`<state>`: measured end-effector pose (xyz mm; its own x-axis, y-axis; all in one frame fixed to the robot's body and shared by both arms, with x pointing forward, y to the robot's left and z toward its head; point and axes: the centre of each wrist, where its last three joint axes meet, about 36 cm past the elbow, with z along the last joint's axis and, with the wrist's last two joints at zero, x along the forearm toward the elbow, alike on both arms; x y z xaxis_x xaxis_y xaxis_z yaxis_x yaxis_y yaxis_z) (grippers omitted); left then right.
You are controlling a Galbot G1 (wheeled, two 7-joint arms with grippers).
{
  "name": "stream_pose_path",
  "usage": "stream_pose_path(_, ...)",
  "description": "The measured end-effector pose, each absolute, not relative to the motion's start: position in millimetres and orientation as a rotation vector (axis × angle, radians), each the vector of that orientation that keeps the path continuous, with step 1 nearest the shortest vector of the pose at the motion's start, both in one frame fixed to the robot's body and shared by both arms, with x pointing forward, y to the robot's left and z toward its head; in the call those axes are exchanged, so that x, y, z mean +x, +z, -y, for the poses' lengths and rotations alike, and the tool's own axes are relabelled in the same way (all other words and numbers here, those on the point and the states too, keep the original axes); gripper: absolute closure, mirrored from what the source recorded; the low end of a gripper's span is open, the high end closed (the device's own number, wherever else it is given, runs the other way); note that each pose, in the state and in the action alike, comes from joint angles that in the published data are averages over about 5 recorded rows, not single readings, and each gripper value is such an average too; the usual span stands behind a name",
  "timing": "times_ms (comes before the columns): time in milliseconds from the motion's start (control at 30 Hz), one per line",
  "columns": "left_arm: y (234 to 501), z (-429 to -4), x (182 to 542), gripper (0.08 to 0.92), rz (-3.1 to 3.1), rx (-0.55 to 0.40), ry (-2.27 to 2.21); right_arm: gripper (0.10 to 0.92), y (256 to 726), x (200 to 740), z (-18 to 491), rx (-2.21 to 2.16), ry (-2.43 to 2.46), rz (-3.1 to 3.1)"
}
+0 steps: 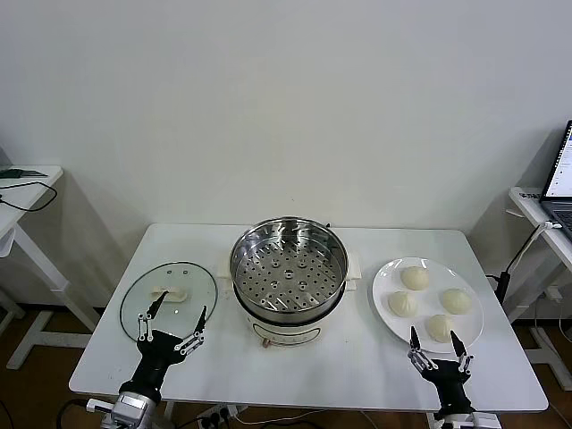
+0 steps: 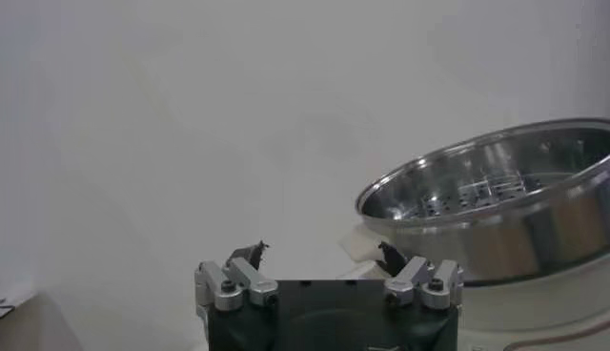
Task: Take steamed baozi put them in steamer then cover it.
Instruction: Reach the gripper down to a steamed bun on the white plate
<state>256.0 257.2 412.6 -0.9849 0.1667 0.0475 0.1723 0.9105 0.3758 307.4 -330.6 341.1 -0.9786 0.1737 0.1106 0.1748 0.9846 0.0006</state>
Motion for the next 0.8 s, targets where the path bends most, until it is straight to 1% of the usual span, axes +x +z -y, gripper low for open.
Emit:
stream_pose_path(100,413,-255,255,0.177,3.058,-0.273,-0.602,0.2,346,331,338,-0.272,-0.004,3.029)
stream_pose_path(467,412,-250,255,0.177,3.058,-0.277,-0.589,0.2,373,479,396,-0.192,0.101,3.022)
stream_pose_path(600,413,-248,255,0.177,3.059,-0.285,-0.583,0.2,386,524,422,-0.036,0.191,2.979)
stream_pose_path(800,412,-247,255,0.177,3.054,-0.29,-0.576,0.2,414,577,462,0.341,0.408,2.853)
